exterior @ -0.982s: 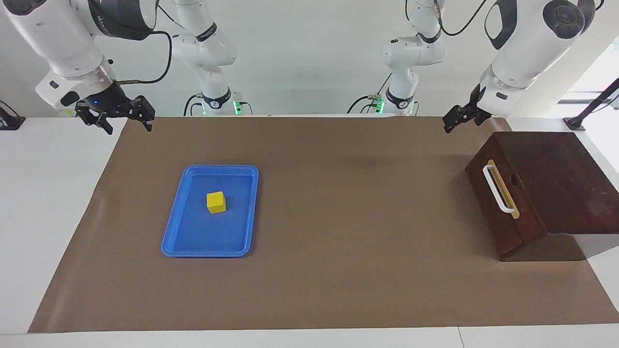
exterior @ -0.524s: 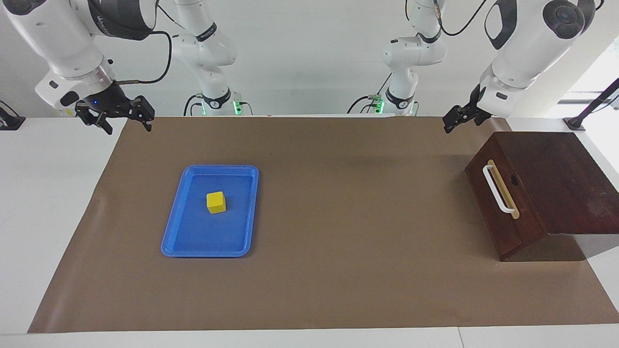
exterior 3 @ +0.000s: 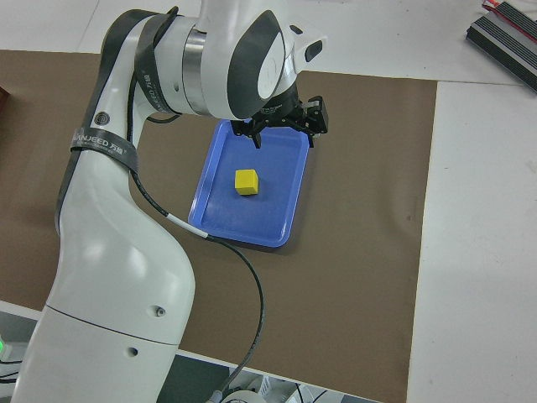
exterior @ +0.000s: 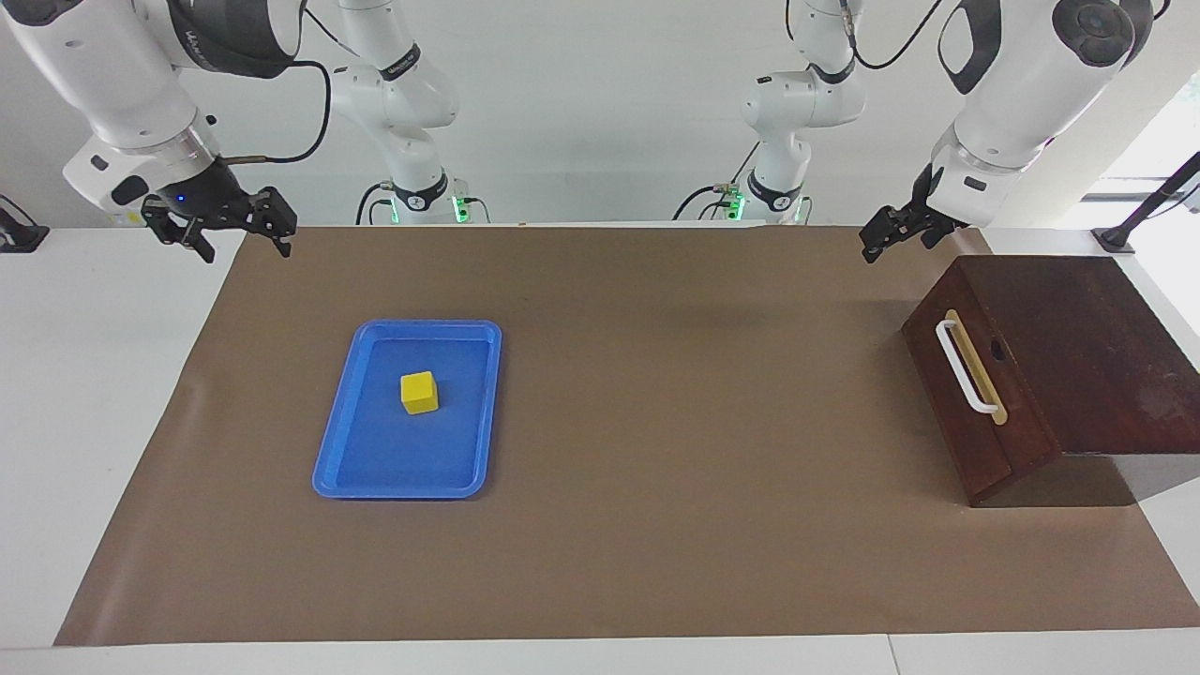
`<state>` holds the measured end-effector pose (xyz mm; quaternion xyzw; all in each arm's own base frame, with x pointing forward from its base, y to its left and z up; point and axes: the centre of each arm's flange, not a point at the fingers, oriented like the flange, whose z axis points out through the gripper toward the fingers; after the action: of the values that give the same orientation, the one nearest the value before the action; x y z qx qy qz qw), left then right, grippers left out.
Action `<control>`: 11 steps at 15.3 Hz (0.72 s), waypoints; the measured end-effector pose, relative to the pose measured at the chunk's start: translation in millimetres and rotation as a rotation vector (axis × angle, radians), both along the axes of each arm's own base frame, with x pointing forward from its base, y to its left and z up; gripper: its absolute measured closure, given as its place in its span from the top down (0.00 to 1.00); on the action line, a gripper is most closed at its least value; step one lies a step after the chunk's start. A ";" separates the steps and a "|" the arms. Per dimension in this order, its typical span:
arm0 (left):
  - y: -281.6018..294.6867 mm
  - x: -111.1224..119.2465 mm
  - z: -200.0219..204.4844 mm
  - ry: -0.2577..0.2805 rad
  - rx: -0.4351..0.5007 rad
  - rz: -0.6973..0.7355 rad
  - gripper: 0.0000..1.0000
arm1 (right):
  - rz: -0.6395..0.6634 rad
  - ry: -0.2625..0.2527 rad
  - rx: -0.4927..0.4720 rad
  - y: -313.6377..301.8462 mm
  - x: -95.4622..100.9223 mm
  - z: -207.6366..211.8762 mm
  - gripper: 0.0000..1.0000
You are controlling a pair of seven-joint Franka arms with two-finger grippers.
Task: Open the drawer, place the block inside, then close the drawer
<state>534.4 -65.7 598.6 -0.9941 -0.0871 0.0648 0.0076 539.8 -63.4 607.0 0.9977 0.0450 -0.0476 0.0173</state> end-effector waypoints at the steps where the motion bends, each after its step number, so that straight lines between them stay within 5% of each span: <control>1: 0.1 5.7 3.6 -0.048 -0.006 0.002 1.00 | -0.035 0.001 0.003 0.7 -0.1 -1.2 1.00; 7: -1.1 22.3 -2.7 -0.180 -0.021 0.005 1.00 | -0.313 0.037 0.089 14.2 -7.7 -33.9 1.00; 11: 3.4 31.9 -14.4 -0.256 0.008 0.000 1.00 | -0.593 0.111 0.151 23.8 -10.2 -77.5 1.00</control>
<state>566.3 -62.3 584.2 -0.9942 -0.0874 -0.0629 0.0004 529.6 -39.6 529.5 0.9617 -0.2437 -0.1015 -0.0742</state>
